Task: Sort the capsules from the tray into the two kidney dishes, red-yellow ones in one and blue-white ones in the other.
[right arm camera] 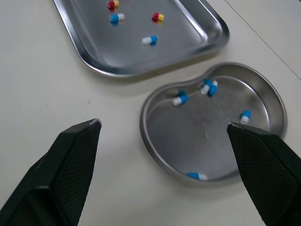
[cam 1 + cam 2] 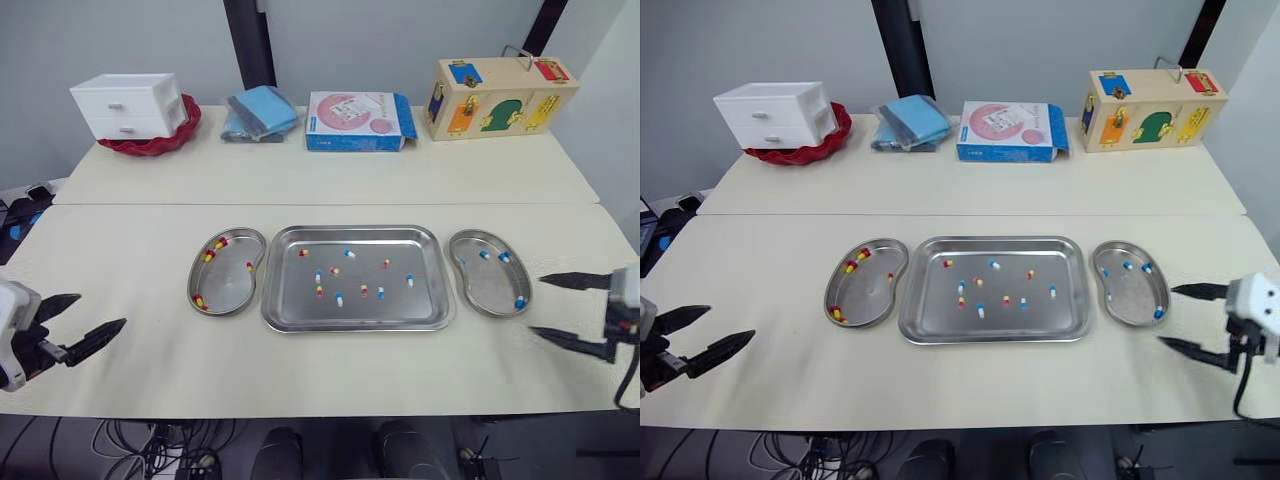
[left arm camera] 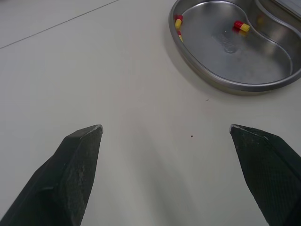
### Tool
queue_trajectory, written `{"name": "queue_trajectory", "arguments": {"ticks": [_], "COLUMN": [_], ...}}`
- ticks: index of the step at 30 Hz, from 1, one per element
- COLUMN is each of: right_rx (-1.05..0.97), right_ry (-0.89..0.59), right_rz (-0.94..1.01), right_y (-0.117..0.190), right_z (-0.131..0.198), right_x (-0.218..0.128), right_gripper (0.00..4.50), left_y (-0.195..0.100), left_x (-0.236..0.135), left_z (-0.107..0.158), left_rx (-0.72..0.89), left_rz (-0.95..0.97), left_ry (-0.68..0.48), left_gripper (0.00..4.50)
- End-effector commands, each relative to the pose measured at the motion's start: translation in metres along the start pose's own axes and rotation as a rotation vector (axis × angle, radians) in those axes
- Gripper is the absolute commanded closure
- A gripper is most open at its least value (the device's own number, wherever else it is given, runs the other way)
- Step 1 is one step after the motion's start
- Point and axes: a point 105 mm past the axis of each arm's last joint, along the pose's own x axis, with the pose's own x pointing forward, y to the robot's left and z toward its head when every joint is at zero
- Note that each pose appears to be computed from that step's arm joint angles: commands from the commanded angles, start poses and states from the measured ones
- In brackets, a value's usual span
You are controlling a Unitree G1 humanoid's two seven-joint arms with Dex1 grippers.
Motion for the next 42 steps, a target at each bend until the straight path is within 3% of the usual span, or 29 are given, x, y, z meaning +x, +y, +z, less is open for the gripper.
{"name": "queue_trajectory", "arguments": {"ticks": [1, 7, 17, 32, 35, 37, 40, 42], "right_rx": [-0.046, 0.005, 0.014, 0.029, 0.039, 0.042, 0.04, 0.04], "right_ry": [-0.096, -0.148, -0.23, -0.258, -0.261, -0.265, -0.274, -0.278], "right_rz": [-0.031, -0.047, -0.015, 0.003, -0.014, -0.021, -0.032, -0.039], "right_y": [0.012, 0.027, 0.042, 0.059, 0.061, 0.063, 0.064, 0.063], "right_z": [0.024, 0.025, 0.042, 0.053, 0.053, 0.054, 0.057, 0.06], "right_x": [0.012, 0.03, 0.052, 0.068, 0.069, 0.07, 0.072, 0.072], "right_gripper": [0.0, 0.0, 0.0, 0.0, 0.0, 0.0, 0.0, 0.0], "left_y": [-0.001, -0.012, -0.052, -0.101, -0.108, -0.114, -0.121, -0.123], "left_x": [-0.002, 0.004, 0.042, 0.111, 0.128, 0.143, 0.165, 0.177], "left_z": [0.021, 0.034, 0.08, 0.101, 0.107, 0.109, 0.112, 0.115], "left_rx": [0.048, 0.085, 0.187, 0.346, 0.366, 0.379, 0.41, 0.422], "left_rz": [-0.015, -0.083, -0.332, -0.63, -0.677, -0.705, -0.733, -0.744], "left_ry": [-0.046, -0.058, -0.132, -0.166, -0.18, -0.182, -0.183, -0.183], "left_gripper": [0.02, 0.02, 0.02, 0.02, 0.59, 1.22, 1.22, 1.53]}}
